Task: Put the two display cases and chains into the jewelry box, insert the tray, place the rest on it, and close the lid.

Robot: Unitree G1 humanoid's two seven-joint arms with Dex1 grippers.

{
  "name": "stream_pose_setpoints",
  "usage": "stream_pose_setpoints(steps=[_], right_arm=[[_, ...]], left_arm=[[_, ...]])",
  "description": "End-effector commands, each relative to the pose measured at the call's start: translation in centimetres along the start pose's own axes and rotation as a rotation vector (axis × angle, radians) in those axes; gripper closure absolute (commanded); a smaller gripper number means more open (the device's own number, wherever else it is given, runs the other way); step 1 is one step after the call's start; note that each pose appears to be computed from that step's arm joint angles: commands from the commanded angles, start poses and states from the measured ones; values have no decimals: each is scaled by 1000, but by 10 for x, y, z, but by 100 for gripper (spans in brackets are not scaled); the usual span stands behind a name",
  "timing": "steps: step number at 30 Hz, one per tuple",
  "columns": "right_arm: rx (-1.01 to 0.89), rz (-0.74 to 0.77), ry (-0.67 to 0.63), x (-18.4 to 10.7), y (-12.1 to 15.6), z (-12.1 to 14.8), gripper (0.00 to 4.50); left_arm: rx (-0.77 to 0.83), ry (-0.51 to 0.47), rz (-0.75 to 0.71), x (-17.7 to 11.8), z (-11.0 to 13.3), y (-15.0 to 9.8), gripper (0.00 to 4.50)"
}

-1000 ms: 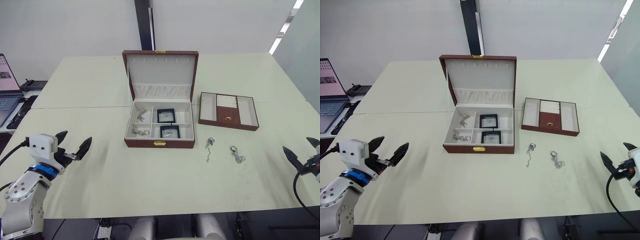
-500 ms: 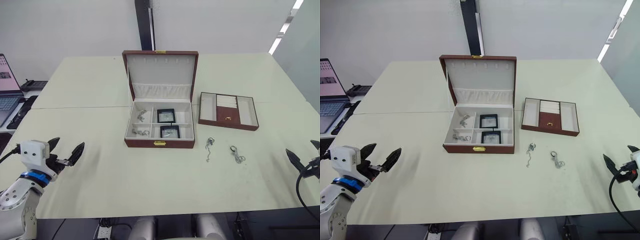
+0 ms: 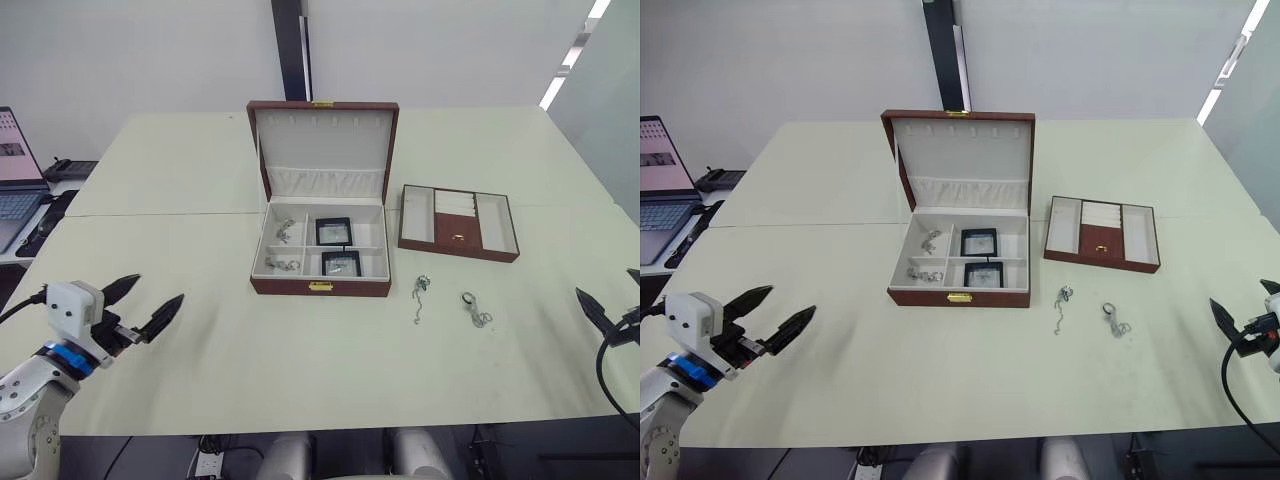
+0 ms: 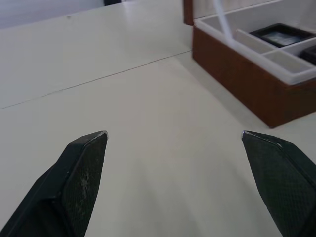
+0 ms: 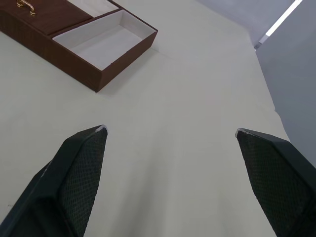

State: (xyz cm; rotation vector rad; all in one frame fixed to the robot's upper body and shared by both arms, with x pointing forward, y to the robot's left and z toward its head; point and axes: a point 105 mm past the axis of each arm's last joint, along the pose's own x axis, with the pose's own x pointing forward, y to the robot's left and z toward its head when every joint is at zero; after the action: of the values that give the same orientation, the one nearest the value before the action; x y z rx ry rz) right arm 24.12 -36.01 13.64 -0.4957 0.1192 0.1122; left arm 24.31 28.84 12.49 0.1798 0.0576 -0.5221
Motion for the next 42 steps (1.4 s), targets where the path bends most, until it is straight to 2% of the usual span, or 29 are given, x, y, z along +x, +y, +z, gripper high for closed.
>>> stream_pose_setpoints(steps=[1, 4, 6, 8, 12, 17, 20, 31, 42], right_arm=[[-35, -26, -45, -6, -8, 19, 10], [-36, 19, -58, -6, 3, 26, 10], [-34, 124, -59, -8, 23, 33, 10], [-29, 213, -62, -13, 42, 40, 10], [13, 304, -66, -21, 73, 53, 10], [121, 446, 15, -32, 120, 54, 10], [150, 474, 40, -37, 131, 55, 10], [143, 424, 86, -27, 136, 44, 10], [116, 415, 25, -26, 130, 50, 10]], left_arm=[[40, -45, -198, 8, 22, -29, 0], [51, -60, -342, 15, 32, -50, 0], [129, -111, -523, 23, 46, -78, 0], [140, -178, -638, 31, 64, -98, 0], [118, -202, -781, 34, 77, -119, 0], [134, -153, -921, 31, 75, -129, 0], [137, -141, -940, 31, 74, -127, 0], [142, -153, -934, 31, 65, -122, 0], [110, -177, -891, 34, 70, -119, 0]])
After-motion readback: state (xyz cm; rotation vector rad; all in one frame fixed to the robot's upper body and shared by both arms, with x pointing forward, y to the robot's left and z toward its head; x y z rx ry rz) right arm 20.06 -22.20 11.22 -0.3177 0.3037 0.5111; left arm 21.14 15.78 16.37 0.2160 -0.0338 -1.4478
